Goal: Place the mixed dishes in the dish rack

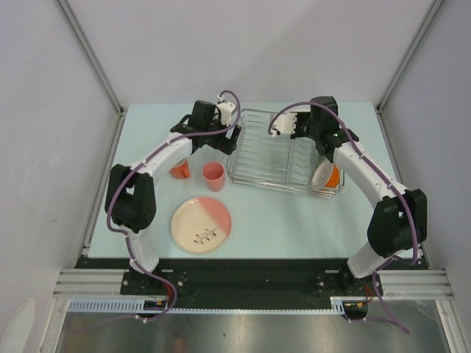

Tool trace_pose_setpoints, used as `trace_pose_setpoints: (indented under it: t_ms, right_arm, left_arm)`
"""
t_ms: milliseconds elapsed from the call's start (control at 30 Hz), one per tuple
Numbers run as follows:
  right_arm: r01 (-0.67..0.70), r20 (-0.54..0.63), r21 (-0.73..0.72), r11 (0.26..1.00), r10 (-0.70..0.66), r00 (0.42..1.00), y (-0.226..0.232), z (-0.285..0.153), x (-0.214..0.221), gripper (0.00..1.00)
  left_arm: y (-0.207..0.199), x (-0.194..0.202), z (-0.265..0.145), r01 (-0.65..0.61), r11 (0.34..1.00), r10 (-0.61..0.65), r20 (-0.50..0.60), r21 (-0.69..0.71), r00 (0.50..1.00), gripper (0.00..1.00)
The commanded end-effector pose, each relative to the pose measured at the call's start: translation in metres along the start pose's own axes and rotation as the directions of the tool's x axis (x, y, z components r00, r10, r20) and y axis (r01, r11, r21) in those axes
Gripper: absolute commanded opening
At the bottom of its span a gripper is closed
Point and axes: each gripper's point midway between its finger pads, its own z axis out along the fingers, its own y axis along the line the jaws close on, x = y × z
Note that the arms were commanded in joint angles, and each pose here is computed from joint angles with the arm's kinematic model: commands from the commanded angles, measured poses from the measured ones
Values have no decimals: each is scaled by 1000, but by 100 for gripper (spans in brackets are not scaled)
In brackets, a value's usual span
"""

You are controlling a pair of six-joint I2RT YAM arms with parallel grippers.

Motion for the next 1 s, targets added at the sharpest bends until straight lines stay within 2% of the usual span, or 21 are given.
trace_pose_setpoints:
  t_ms: [0, 300, 400, 967]
  right_arm:
    - [41, 50, 423, 905, -69, 996, -131, -60, -24, 0]
    - [-36, 146, 467, 884, -36, 989, -150, -94, -40, 0]
    - [-41, 143, 465, 884, -30, 989, -145, -98, -35, 0]
    - [-96, 141, 390, 916, 44, 989, -111, -67, -8, 0]
  left_arm:
    - [3, -11, -4, -11, 1000, 11, 28, -19, 1000, 97]
    - [2, -8, -3, -8, 1000, 8, 20, -20, 1000, 96]
    - [2, -8, -3, -6, 1000, 7, 21, -20, 1000, 96]
    - [2, -5, 1, -13, 1000, 14, 15, -20, 1000, 92]
